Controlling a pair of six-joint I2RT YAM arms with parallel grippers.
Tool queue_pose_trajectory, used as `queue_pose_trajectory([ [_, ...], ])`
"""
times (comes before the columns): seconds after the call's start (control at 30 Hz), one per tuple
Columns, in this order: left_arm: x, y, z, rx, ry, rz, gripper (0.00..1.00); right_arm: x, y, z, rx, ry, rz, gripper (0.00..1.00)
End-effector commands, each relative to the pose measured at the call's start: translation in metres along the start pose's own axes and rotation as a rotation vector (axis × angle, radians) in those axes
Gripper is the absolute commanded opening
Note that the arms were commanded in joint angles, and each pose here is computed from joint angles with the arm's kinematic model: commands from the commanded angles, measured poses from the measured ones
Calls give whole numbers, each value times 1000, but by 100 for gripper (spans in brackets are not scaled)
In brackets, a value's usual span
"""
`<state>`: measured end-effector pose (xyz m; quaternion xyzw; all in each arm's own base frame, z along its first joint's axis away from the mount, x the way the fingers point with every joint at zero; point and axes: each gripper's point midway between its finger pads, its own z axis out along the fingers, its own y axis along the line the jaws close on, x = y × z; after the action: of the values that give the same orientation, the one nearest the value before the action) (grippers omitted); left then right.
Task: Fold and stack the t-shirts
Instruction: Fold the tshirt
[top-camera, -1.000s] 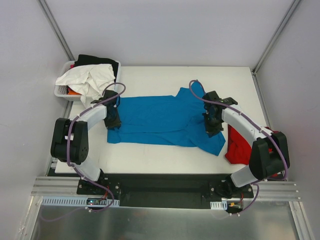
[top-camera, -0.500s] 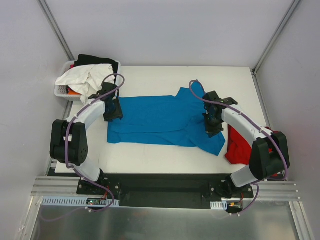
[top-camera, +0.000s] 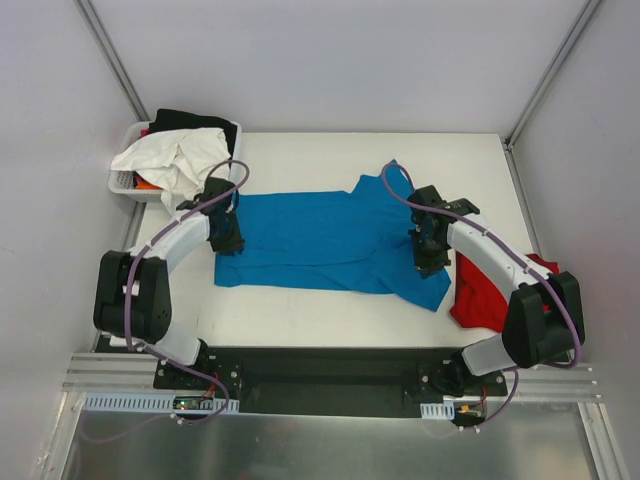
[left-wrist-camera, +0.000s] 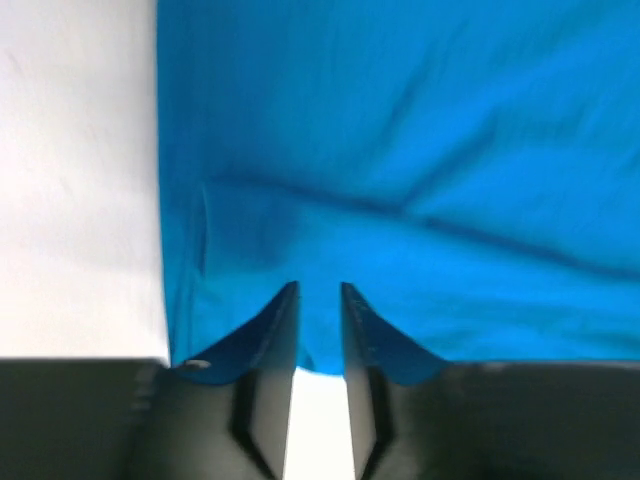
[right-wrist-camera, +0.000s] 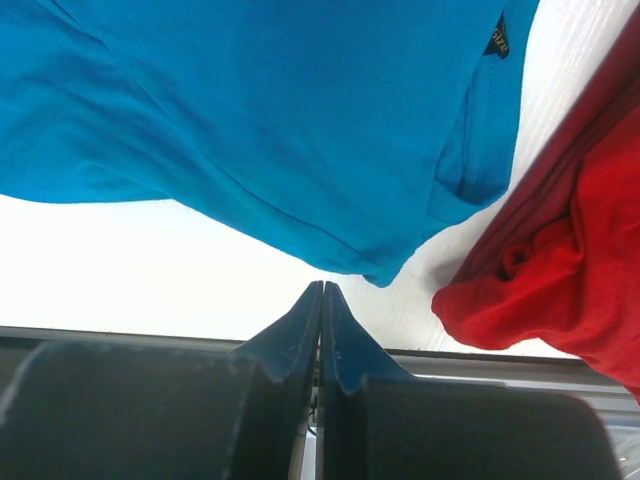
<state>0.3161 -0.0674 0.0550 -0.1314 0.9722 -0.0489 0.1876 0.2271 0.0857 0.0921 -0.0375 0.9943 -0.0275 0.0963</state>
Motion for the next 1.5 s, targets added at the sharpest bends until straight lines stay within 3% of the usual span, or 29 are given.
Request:
queue_pose_trajectory([
  [0.0, 36, -4, -18, 39, 29, -25, 17, 7, -2, -3, 5, 4, 33, 3],
  [0.3, 69, 9, -7, 1, 92, 8, 20, 3, 4, -4, -4, -1, 36, 2],
  [0.37, 73, 17, -2, -36, 102, 21, 29, 3, 4, -5, -3, -1, 34, 2],
  [0.4, 70, 19, -2, -44, 93, 32, 37, 3, 3, -6, -3, -1, 36, 2],
  [0.43, 65, 23, -3, -68, 75, 35, 54, 3, 3, -6, -3, -1, 36, 2],
  [0.47, 62, 25, -4, -73, 63, 37, 62, 3, 4, -6, -3, -1, 34, 2],
  [0.53, 54, 29, -6, -90, 42, 36, 68, 4, 3, -6, -2, -2, 36, 2],
  [0.8, 45, 39, 0, -125, 51, 48, 65, 6, 3, -6, 7, 2, 30, 2],
  [1.2, 3, 18, 8, -93, 17, 86, 61, 6, 3, -6, 18, 4, 22, 2],
  [1.47, -3, 12, 6, -70, 8, 79, 59, 4, 4, -5, 18, 2, 25, 2],
])
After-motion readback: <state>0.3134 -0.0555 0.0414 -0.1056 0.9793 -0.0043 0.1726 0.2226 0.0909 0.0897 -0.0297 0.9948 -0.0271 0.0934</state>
